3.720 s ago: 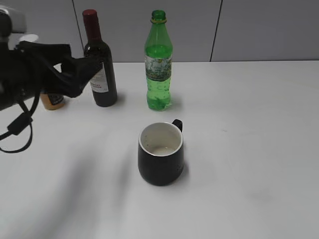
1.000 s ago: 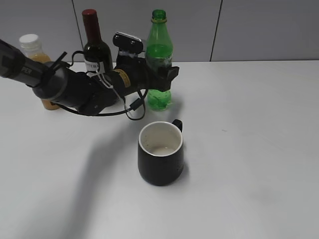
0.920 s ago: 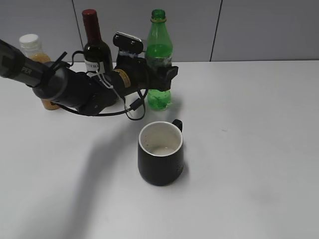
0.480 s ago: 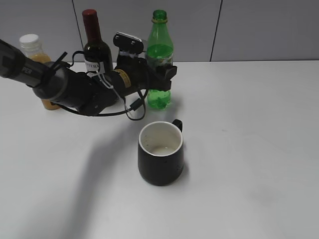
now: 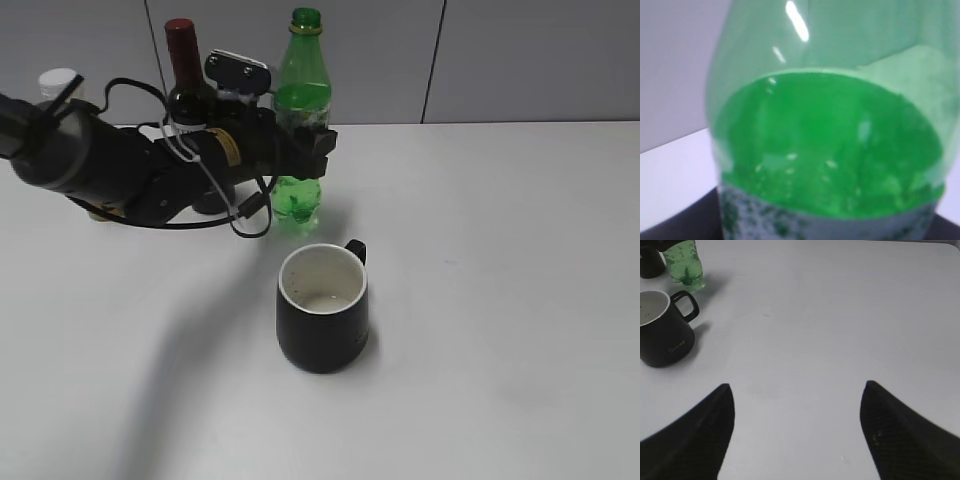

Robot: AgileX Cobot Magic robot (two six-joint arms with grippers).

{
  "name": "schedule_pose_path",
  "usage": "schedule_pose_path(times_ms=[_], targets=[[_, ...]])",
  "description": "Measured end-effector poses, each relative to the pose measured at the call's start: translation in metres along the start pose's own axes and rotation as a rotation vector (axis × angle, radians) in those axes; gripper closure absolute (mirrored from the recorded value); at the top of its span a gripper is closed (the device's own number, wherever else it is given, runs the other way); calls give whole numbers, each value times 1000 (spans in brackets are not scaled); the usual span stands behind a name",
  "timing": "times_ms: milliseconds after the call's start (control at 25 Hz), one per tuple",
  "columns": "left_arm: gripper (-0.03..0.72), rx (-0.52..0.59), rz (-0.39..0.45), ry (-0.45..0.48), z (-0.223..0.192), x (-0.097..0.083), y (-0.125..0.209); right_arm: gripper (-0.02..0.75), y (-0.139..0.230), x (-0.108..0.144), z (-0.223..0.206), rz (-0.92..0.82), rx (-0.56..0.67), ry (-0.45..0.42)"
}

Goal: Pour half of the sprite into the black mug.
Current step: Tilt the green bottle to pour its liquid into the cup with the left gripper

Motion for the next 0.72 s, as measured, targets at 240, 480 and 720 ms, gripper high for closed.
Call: schedule_pose_path(times_ms=[240,480,720], targets=[[228,16,-20,-43,40,2,-10,145,0,0,0,0,0,0],[228,-19,-27,-106,89,5,-19,145,0,0,0,0,0,0],[228,27,-72,-198,139,11,-8,145,0,0,0,0,0,0]])
Point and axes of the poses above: a point on each arm's last joint axis where the gripper is mounted, z pointing back along that axis away from the gripper, x along the wrist's bending axis when the last joint is at zero, y = z × x, the point moved 6 cm from there along -z, pointing out along that axis toward the gripper, and after that the axes turned 7 degrees about -z, right-handed, at the moved point
